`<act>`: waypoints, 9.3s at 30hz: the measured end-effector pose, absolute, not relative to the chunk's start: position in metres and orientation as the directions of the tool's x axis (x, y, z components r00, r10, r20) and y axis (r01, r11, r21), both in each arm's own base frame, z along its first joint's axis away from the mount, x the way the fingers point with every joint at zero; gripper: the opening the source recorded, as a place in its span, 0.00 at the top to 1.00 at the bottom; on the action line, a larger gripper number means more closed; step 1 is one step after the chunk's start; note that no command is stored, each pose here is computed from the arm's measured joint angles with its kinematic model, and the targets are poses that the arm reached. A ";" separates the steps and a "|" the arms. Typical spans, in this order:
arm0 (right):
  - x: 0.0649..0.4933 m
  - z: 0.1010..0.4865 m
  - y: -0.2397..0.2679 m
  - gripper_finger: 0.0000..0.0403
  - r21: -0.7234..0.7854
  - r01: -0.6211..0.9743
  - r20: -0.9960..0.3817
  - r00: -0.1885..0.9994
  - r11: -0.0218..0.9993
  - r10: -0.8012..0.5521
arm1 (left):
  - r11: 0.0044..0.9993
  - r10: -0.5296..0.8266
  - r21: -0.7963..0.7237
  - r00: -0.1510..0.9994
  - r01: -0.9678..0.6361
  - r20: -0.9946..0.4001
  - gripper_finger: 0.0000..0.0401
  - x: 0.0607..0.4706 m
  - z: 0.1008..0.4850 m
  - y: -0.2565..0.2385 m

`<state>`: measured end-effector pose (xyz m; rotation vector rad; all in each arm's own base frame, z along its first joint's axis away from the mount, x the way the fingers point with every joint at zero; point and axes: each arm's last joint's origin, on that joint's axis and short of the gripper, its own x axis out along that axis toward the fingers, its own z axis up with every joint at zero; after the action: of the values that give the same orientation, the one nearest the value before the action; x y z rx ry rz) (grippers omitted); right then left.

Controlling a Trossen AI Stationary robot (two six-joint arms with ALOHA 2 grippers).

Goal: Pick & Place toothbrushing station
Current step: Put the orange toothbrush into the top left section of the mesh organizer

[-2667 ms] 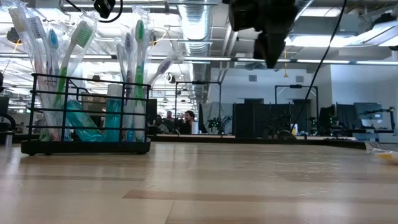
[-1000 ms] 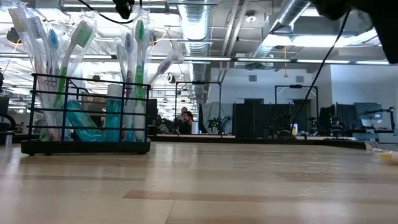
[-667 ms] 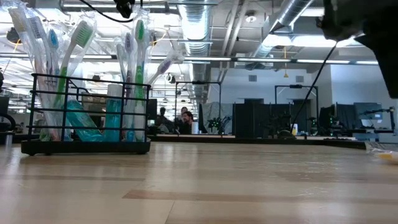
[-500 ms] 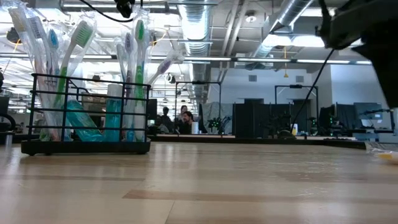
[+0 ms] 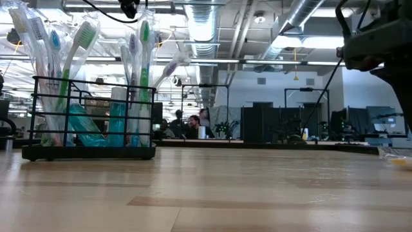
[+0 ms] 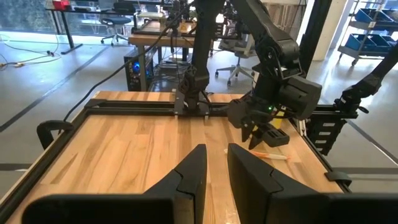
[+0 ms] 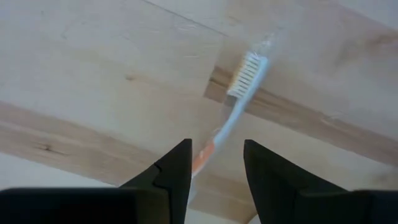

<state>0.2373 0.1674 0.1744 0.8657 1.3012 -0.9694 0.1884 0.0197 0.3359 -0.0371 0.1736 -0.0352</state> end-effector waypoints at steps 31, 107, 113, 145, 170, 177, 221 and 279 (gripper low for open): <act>0.226 0.146 0.165 0.78 0.003 0.952 -1.000 0.011 0.308 -0.023 | 0.999 -0.038 -0.040 0.984 0.032 -0.173 0.85 0.188 0.336 0.020; 0.364 0.417 0.049 1.00 -0.125 0.217 -0.485 0.838 0.968 -0.251 | 0.998 -0.037 -0.058 0.999 0.039 0.038 0.85 0.196 0.355 0.021; 0.367 0.422 0.048 1.00 -0.144 0.205 -0.435 0.866 0.968 -0.248 | 0.995 -0.093 -0.018 0.995 0.094 0.034 0.85 0.212 0.348 0.021; 0.368 0.424 0.053 1.00 -0.147 0.187 -0.409 0.882 0.971 -0.232 | 0.982 -0.188 0.036 0.974 0.184 0.123 0.69 0.235 0.346 0.021; 0.373 0.425 0.052 1.00 -0.153 0.188 -0.372 0.899 0.970 -0.233 | 0.981 -0.191 0.052 0.966 0.184 0.173 0.71 0.248 0.343 0.022; 0.373 0.425 0.052 1.00 -0.153 0.188 -0.371 0.899 0.970 -0.232 | 0.981 -0.192 0.069 0.956 0.181 0.222 0.89 0.244 0.350 0.022; 0.351 0.414 -0.007 0.46 -0.263 0.204 -0.586 0.743 0.943 -0.324 | 0.996 -0.093 -0.006 0.995 0.093 0.023 0.98 0.193 0.354 0.018; 0.240 0.210 -0.019 0.51 0.099 0.011 -0.201 0.980 0.995 0.009 | 0.995 -0.060 -0.092 0.984 0.045 -0.170 0.98 0.184 0.337 0.018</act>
<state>0.2397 -0.0194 0.2099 0.0997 0.2028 -0.0006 0.1837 0.0179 0.3373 -0.0879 0.1736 -0.0528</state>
